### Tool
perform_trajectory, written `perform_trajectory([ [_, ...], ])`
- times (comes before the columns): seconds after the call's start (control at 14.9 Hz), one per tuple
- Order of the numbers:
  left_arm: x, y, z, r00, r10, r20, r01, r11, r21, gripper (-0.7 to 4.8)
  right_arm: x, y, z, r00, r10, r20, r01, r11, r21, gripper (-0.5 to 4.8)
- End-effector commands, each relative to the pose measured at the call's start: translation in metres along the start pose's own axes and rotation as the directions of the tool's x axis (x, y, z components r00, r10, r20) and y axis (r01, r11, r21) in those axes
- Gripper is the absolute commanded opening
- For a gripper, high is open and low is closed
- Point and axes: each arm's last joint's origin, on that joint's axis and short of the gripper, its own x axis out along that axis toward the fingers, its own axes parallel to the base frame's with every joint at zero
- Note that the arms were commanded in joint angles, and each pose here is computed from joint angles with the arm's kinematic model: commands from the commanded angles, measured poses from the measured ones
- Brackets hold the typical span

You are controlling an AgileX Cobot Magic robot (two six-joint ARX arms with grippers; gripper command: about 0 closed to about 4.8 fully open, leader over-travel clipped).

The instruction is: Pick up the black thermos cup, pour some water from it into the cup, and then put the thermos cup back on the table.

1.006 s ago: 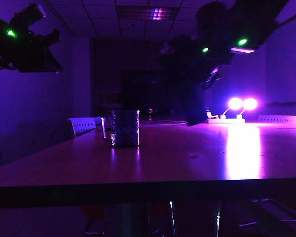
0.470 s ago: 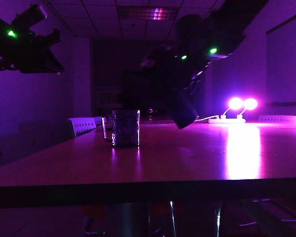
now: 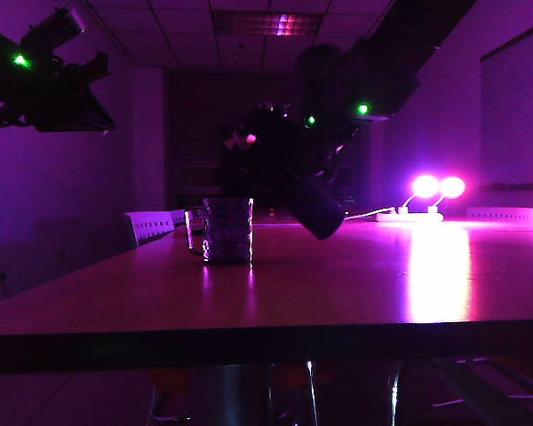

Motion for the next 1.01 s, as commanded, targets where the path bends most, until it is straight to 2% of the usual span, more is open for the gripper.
perform_trajectory([
  [0.07,-0.0007,-0.0012,0.0027,1.0,-0.01,0.011,0.01,1.0,0.009,-0.06,-0.0037,-0.0119,0.01,0.996,-0.076,0.036,0.077,0.997,-0.015,1.44],
  [0.2,-0.0007,-0.0015,0.0027,1.0,-0.018,0.011,0.018,1.0,0.006,-0.06,-0.0037,-0.0118,0.01,0.996,-0.075,0.036,0.08,0.986,-0.143,1.44],
  [0.81,-0.0007,-0.002,0.0026,0.999,-0.036,0.009,0.036,0.999,0.006,-0.06,-0.0038,-0.0133,0.0085,0.992,-0.125,-0.015,0.12,0.974,-0.194,1.44],
  [1.01,-0.0007,-0.002,0.0026,0.999,-0.036,0.009,0.036,0.999,-0.003,-0.06,-0.004,-0.0108,0.0105,0.99,-0.138,-0.025,0.125,0.952,-0.278,1.48],
])
